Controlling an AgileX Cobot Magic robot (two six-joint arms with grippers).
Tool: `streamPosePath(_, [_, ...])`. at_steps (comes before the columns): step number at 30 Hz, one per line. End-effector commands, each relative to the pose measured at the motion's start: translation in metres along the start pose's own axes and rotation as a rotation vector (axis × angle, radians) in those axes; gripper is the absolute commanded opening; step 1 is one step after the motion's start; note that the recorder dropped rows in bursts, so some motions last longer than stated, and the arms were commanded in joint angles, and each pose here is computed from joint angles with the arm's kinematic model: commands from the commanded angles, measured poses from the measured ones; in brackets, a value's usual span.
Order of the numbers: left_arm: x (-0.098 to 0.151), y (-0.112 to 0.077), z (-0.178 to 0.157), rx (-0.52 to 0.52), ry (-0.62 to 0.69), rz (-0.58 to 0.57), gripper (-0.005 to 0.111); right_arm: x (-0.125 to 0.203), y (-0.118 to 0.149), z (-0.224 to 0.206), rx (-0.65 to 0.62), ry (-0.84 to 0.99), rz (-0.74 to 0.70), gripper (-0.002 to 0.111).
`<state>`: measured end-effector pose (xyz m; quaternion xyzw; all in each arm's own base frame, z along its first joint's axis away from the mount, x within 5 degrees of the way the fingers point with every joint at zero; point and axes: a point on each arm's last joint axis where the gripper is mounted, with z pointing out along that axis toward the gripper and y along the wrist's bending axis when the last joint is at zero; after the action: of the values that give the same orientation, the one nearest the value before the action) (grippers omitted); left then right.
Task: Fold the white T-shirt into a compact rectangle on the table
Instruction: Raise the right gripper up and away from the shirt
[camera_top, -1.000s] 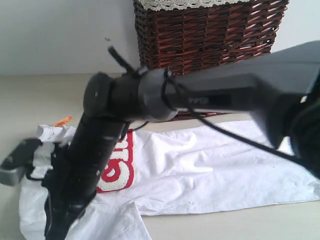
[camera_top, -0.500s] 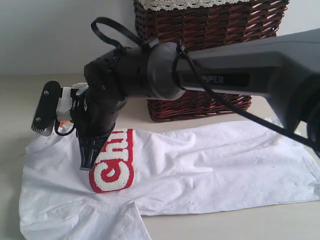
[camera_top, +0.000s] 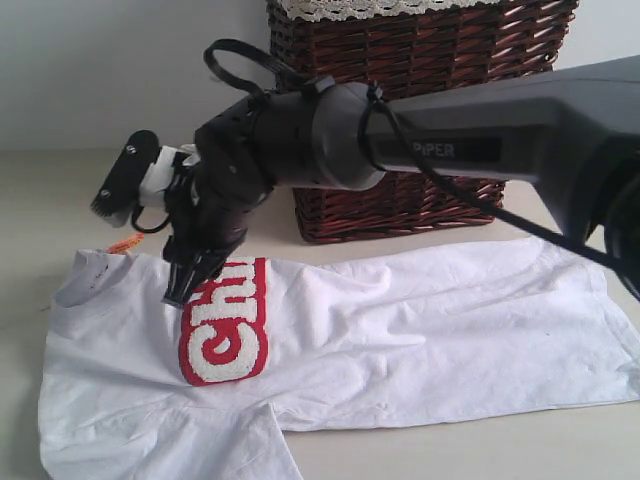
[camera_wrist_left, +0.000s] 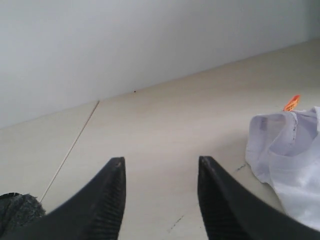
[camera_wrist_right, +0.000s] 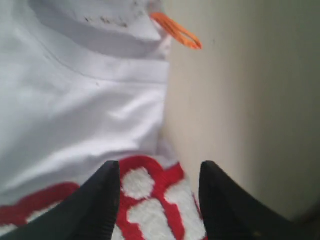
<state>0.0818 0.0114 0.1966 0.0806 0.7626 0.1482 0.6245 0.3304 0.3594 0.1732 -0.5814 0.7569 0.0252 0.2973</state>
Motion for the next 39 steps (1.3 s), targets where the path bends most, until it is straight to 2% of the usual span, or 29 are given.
streamPosePath(1, [0.001, 0.0, 0.0, -0.004, 0.0, -0.008, 0.045, 0.02, -0.03, -0.001, 0.007, 0.036, 0.054, 0.046])
streamPosePath(5, [0.001, 0.0, 0.0, -0.004, 0.0, -0.008, 0.045, 0.019, -0.038, -0.005, -0.073, -0.01, 0.031, 0.041])
streamPosePath(8, [0.001, 0.0, 0.0, -0.004, 0.0, -0.008, 0.045, 0.01, -0.035, -0.014, -0.189, -0.034, 0.021, 0.04])
streamPosePath(11, [0.001, 0.0, 0.0, -0.004, 0.0, -0.008, 0.045, 0.001, -0.037, -0.031, -0.247, -0.025, 0.03, 0.037])
streamPosePath(15, [0.001, 0.0, 0.0, -0.004, 0.0, -0.008, 0.045, -0.017, -0.049, -0.082, -0.188, -0.114, 0.042, 0.018])
streamPosePath(20, [0.001, 0.0, 0.0, -0.004, 0.0, -0.008, 0.045, -0.036, -0.068, -0.189, 0.03, -0.296, -0.037, 0.0])
streamPosePath(22, [0.001, 0.0, 0.0, -0.004, 0.0, -0.008, 0.045, -0.038, -0.074, -0.239, 0.146, -0.37, -0.061, 0.0])
streamPosePath(26, [0.001, 0.0, 0.0, -0.004, 0.0, -0.008, 0.045, -0.031, -0.087, -0.324, 0.373, -0.546, 0.011, 0.0])
streamPosePath(30, [0.001, 0.0, 0.0, -0.004, 0.0, -0.008, 0.045, -0.012, -0.103, -0.404, 0.629, -0.749, 0.091, 0.0])
streamPosePath(34, [0.001, 0.0, 0.0, -0.004, 0.0, -0.008, 0.045, 0.019, -0.118, -0.463, 0.853, -0.863, 0.138, 0.0])
streamPosePath(36, [0.001, 0.0, 0.0, -0.004, 0.0, -0.008, 0.045, 0.041, -0.125, -0.487, 0.939, -0.887, 0.21, 0.0])
streamPosePath(39, [0.001, 0.0, 0.0, -0.004, 0.0, -0.008, 0.045, 0.077, -0.125, -0.512, 1.001, -0.928, 0.404, 0.0])
